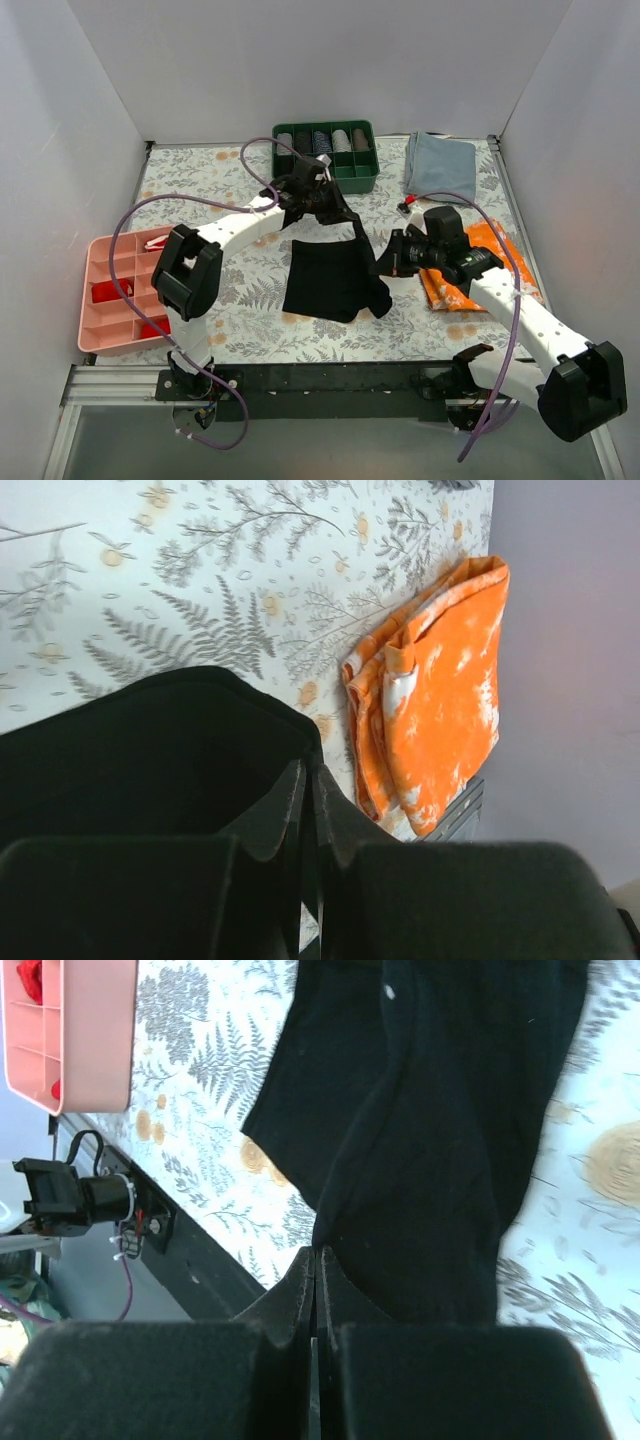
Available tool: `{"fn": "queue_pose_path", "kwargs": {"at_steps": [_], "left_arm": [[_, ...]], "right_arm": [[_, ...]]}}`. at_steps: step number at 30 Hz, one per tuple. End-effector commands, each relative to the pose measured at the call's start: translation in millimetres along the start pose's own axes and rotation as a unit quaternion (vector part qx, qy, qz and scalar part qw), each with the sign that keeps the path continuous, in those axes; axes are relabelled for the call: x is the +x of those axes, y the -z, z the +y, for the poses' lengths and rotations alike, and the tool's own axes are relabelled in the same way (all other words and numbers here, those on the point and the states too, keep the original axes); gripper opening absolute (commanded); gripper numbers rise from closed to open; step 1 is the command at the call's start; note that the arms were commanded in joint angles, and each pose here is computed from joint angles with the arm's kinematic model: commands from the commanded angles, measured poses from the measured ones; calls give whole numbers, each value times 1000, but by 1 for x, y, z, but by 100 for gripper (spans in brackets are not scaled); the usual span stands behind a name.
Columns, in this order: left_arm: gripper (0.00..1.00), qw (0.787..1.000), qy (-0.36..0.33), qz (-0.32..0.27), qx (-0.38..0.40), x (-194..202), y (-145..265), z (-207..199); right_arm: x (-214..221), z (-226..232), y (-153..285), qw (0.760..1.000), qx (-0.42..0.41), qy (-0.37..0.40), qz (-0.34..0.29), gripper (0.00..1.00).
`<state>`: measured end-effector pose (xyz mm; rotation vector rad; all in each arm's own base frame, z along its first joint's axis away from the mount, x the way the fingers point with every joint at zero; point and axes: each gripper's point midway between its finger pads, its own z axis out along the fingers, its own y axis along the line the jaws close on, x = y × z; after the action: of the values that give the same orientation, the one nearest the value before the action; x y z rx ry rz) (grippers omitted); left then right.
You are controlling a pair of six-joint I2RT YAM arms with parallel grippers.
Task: Roll the underwear
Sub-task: Fold the underwear at the center of the board.
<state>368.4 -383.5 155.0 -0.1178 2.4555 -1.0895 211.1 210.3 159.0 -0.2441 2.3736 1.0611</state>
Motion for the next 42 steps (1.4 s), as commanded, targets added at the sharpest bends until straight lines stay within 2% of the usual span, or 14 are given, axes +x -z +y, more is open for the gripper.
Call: {"fn": "queue_pose_path", "kwargs": {"at_steps": [1, 6, 13, 24, 36, 42], "left_arm": [[0, 999, -15, -31, 35, -19, 34, -1], [0, 999, 3, -40, 27, -28, 54, 34], [0, 999, 8, -37, 22, -29, 71, 60], [0, 1000, 10, -14, 14, -21, 70, 118], [0, 1000, 17, 13, -9, -15, 57, 149], [0, 999, 32, 7, -42, -14, 58, 169]], "right_arm": [[-23, 35, -13, 999, -24, 7, -25, 1], [-20, 65, -35, 999, -51, 14, -6, 1], [-8, 93, -71, 997, -63, 21, 38, 1], [9, 88, -120, 995, -52, 11, 86, 1], [22, 90, -167, 990, -69, -3, 126, 1], [27, 93, -179, 988, -73, 0, 139, 1]]}}
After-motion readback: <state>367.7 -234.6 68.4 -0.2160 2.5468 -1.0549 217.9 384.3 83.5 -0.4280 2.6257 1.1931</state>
